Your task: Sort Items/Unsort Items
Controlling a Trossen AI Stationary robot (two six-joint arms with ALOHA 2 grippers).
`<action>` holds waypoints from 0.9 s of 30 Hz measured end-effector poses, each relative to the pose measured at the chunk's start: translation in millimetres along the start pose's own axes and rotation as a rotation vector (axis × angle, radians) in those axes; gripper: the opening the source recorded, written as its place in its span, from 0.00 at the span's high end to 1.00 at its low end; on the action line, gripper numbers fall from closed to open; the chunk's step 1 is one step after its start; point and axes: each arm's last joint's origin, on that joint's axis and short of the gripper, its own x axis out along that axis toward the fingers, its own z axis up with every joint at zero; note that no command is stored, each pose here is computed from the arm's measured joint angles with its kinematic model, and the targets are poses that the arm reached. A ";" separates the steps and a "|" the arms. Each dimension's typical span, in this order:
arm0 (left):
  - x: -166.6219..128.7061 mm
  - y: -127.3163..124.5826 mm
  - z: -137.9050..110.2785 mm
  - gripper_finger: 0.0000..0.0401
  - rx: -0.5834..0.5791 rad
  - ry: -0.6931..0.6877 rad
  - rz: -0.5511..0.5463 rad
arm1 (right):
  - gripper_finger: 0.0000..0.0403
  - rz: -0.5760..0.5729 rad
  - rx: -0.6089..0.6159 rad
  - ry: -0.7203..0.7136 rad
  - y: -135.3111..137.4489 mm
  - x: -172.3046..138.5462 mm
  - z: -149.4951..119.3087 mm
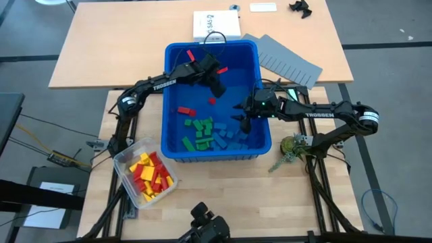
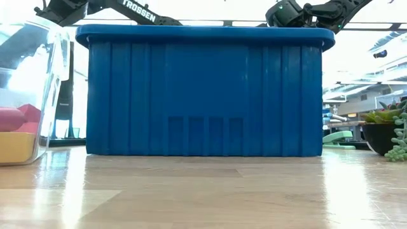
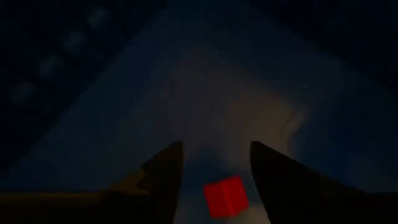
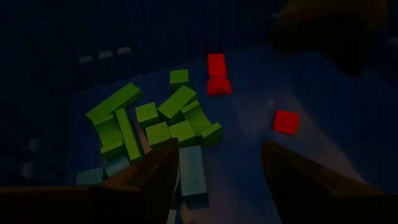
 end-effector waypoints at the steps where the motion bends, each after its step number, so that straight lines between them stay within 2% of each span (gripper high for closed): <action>1: 2.6 -0.7 -3.9 0.49 0.008 0.019 -0.012 | 0.43 0.000 0.000 0.000 0.0 0.0 0.0; 5: 15.6 -4.4 -23.8 0.45 0.053 0.102 -0.086 | 0.43 0.000 0.000 0.000 0.0 0.0 0.0; 13: 40.6 -9.5 -58.5 0.44 0.606 0.132 -0.156 | 0.43 0.000 -0.008 0.001 0.0 0.0 -0.1; 17: 49.2 -4.6 -63.9 0.44 0.777 0.073 -0.172 | 0.43 0.000 -0.008 0.001 0.0 0.0 -0.1; 22: 57.5 2.8 -64.3 0.44 0.805 -0.029 -0.191 | 0.43 0.001 0.016 -0.002 0.4 0.0 0.2; 27: 72.6 9.4 -73.7 0.44 0.771 -0.028 -0.321 | 0.43 0.004 0.038 -0.003 2.3 0.1 0.3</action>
